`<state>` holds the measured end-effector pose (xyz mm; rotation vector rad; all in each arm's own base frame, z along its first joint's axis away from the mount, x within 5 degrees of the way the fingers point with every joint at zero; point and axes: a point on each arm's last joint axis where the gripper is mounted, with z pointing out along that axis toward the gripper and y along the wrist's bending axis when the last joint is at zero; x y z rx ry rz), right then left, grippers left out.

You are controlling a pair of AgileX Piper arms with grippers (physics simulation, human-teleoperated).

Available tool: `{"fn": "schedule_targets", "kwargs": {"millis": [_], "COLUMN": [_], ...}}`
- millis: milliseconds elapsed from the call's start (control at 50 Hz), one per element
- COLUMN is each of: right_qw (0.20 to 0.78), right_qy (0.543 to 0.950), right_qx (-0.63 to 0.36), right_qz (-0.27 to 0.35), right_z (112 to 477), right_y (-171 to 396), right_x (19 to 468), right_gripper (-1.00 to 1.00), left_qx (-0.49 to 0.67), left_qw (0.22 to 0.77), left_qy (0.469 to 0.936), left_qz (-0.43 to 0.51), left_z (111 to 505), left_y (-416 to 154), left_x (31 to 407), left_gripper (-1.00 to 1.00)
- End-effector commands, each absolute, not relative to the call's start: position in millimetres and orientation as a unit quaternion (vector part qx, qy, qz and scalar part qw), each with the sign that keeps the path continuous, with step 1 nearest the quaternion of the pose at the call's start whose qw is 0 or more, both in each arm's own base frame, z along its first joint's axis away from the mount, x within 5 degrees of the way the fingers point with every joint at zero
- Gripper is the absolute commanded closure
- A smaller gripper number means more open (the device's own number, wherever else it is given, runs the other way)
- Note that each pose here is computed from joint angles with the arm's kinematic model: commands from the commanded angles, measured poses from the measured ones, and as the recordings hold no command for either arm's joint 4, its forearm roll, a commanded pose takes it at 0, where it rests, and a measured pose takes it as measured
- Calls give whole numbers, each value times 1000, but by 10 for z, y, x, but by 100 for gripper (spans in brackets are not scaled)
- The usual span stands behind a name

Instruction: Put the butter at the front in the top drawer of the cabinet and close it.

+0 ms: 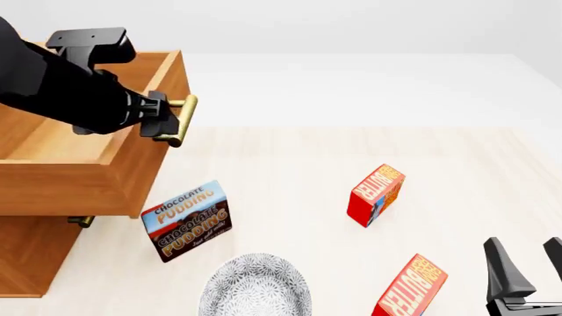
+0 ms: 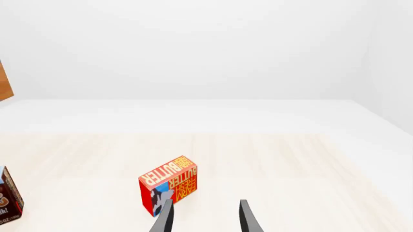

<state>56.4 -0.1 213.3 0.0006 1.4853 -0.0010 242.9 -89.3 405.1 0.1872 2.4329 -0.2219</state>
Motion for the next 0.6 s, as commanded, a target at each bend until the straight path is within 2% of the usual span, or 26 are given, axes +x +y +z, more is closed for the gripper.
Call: {"fn": "schedule_targets", "kwargs": {"millis": [20, 600], "right_qw": [737, 737], "right_qy": [676, 676], "right_qx": [0, 0], "right_qz": [0, -1], "right_z": [2134, 2134], "right_y": [0, -1], "right_x": [563, 564], "right_gripper": [-100, -100], "left_qx": [93, 136], "left_qw": [357, 376], "left_qy": [924, 913], "left_qz": [-100, -86], "left_z": [4255, 4608], "left_y": [-904, -833], "left_x": [2312, 2124], "left_gripper": [-100, -100]}}
